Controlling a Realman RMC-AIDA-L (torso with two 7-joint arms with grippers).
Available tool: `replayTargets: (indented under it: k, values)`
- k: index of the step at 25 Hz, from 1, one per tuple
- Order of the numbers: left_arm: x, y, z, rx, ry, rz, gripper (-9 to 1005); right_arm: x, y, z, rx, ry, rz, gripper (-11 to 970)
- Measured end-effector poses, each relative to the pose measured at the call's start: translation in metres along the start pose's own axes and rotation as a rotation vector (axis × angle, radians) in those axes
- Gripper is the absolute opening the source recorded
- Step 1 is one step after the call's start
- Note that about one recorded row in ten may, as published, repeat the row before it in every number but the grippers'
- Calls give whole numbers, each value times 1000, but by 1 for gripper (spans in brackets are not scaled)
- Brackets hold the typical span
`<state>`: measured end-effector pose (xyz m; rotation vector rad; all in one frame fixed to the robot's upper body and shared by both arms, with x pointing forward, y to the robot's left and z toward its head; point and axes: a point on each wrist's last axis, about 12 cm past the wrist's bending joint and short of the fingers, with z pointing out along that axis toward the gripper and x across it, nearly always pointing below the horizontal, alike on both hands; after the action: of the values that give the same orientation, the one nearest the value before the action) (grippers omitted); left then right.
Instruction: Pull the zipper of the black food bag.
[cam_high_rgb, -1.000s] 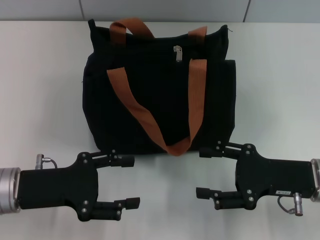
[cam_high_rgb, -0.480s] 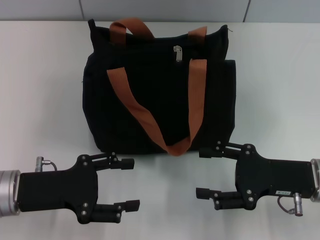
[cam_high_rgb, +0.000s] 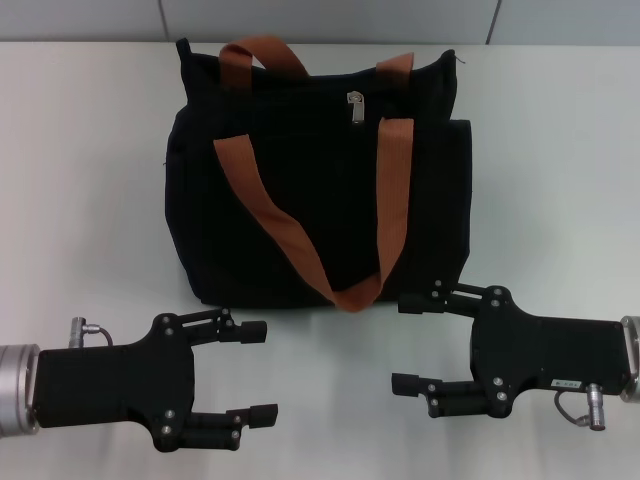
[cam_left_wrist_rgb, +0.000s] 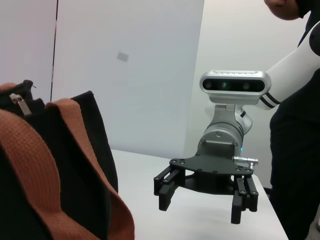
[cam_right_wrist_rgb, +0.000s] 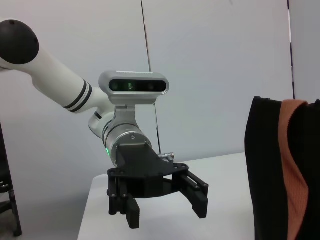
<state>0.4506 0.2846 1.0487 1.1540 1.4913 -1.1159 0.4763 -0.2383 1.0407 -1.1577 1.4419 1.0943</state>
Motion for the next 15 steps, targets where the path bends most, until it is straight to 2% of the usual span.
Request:
replayTargets:
  k: [15]
  values:
    - [3, 1, -1, -22, 20, -3, 801, -1, -1, 1, 7, -7, 1, 813]
